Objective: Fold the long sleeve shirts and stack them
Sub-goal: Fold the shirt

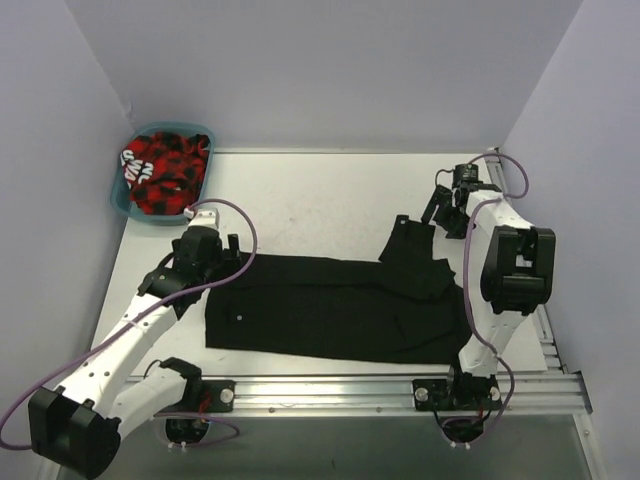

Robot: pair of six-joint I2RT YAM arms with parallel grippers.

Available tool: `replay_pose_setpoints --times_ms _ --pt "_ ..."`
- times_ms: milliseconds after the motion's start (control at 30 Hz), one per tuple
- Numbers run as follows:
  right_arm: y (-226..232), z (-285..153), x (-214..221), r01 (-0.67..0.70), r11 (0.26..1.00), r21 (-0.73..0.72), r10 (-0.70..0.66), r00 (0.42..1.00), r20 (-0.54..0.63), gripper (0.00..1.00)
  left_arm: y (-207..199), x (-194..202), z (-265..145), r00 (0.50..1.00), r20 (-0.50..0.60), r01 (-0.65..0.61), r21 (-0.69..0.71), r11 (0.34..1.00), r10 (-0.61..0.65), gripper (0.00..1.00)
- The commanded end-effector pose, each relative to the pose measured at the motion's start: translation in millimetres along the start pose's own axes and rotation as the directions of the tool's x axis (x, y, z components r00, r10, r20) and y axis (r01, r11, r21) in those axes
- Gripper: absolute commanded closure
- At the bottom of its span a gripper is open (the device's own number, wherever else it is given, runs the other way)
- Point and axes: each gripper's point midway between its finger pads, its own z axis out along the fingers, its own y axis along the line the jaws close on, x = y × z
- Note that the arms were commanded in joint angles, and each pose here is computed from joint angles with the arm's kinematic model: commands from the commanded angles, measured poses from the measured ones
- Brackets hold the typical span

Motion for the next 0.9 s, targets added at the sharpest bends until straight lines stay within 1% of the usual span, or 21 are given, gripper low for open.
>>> replay_pose_setpoints --times_ms 0,133,267,367,400,533,600,733,833,867 --pt "10.5 6.3 -18.7 0.061 0.997 -0.040 -0.061 0.998 0.017 0.33 7.8 -17.5 -3.5 0.997 0.081 0.004 -0.026 1.000 -0.002 0.03" --pt "13.8 23.2 -17.7 0.069 0.997 -0.046 -0.070 0.997 -0.019 0.32 10.7 -19.4 -5.0 0.996 0.093 0.016 -0.032 0.999 -0.013 0.03" --pt "14.7 40.3 -8.2 0.073 0.997 -0.038 -0.076 0.993 -0.091 0.33 10.4 -19.7 -5.5 0.995 0.094 0.020 -0.027 0.999 -0.018 0.02" --pt "13.6 43.9 -0.5 0.091 0.996 -0.002 -0.091 0.988 -0.126 0.35 11.0 -20.7 -6.0 0.995 0.098 0.023 -0.028 0.999 -0.020 0.03" --pt "14.1 43.5 -2.8 0.097 0.995 0.013 -0.095 0.988 -0.123 0.37 10.9 -21.0 -6.3 0.995 0.100 0.025 -0.027 0.999 -0.022 0.02" --pt "13.5 46.9 12.5 0.099 0.994 0.040 -0.090 0.978 -0.186 0.41 11.8 -20.5 -6.3 0.995 0.099 0.027 -0.030 0.999 -0.024 0.03" --pt "11.8 49.3 16.9 0.112 0.992 0.065 -0.096 0.974 -0.205 0.42 12.4 -20.4 -6.6 0.995 0.101 0.029 -0.031 0.999 -0.025 0.03" --pt "14.0 45.6 27.1 0.182 0.975 0.124 -0.151 0.962 -0.229 0.43 12.1 -20.1 -6.3 0.995 0.099 0.028 -0.030 0.999 -0.025 0.03" --pt "16.7 45.0 28.0 0.199 0.972 0.121 -0.167 0.957 -0.238 0.58 12.7 -20.1 -6.6 0.995 0.099 0.029 -0.031 0.999 -0.026 0.03" --pt "17.4 45.1 27.9 0.202 0.972 0.120 -0.170 0.956 -0.238 0.61 12.6 -21.1 -7.8 0.994 0.104 0.032 -0.029 0.999 -0.029 0.03"
